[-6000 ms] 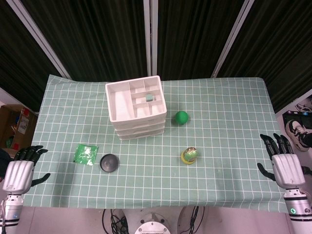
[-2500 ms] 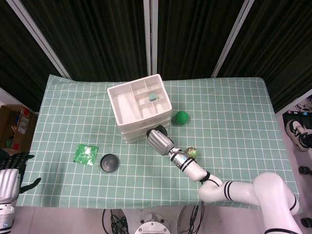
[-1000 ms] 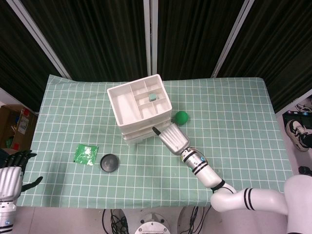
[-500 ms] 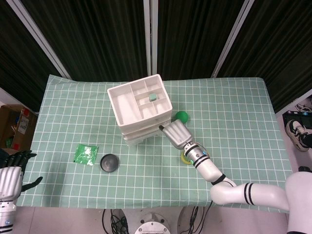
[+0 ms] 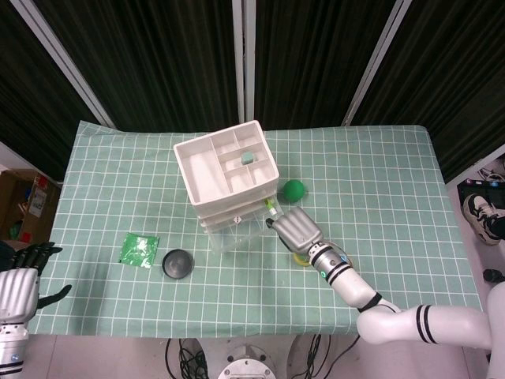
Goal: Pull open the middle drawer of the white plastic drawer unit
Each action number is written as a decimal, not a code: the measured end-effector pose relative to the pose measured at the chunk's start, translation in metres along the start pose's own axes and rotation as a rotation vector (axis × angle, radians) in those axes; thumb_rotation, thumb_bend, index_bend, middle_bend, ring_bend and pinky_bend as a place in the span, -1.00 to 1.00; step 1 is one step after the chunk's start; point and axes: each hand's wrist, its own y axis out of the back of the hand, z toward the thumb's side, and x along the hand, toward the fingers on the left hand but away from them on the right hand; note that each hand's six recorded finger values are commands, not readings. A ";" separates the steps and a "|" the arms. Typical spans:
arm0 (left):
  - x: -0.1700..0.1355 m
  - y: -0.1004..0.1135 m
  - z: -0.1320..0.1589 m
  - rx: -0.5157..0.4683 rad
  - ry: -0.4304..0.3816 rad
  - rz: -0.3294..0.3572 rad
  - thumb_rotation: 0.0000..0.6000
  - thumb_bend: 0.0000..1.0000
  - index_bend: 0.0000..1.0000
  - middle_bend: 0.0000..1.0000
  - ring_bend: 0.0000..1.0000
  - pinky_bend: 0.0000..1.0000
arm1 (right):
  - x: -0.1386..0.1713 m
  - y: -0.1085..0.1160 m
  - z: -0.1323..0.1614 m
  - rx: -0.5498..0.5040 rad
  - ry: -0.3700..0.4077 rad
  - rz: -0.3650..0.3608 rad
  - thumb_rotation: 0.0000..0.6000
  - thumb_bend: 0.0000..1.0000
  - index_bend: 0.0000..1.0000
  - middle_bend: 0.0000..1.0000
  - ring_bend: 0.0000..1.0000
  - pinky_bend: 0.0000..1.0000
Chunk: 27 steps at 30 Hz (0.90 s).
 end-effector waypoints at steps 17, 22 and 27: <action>0.000 0.000 -0.001 0.000 0.000 0.003 1.00 -0.83 -0.45 -0.56 -0.65 -0.60 | 0.029 0.001 -0.001 -0.045 0.037 0.059 1.00 -0.31 -0.64 0.84 0.96 1.00; 0.001 0.002 -0.001 0.001 0.000 0.010 1.00 -0.82 -0.45 -0.55 -0.65 -0.60 | 0.037 0.025 0.000 -0.029 0.047 0.003 1.00 -0.41 -0.68 0.84 0.95 1.00; 0.000 0.003 0.002 -0.002 -0.006 0.016 1.00 -0.82 -0.45 -0.55 -0.65 -0.60 | 0.027 0.062 0.010 0.062 0.087 -0.101 1.00 -0.58 -0.46 0.85 0.97 1.00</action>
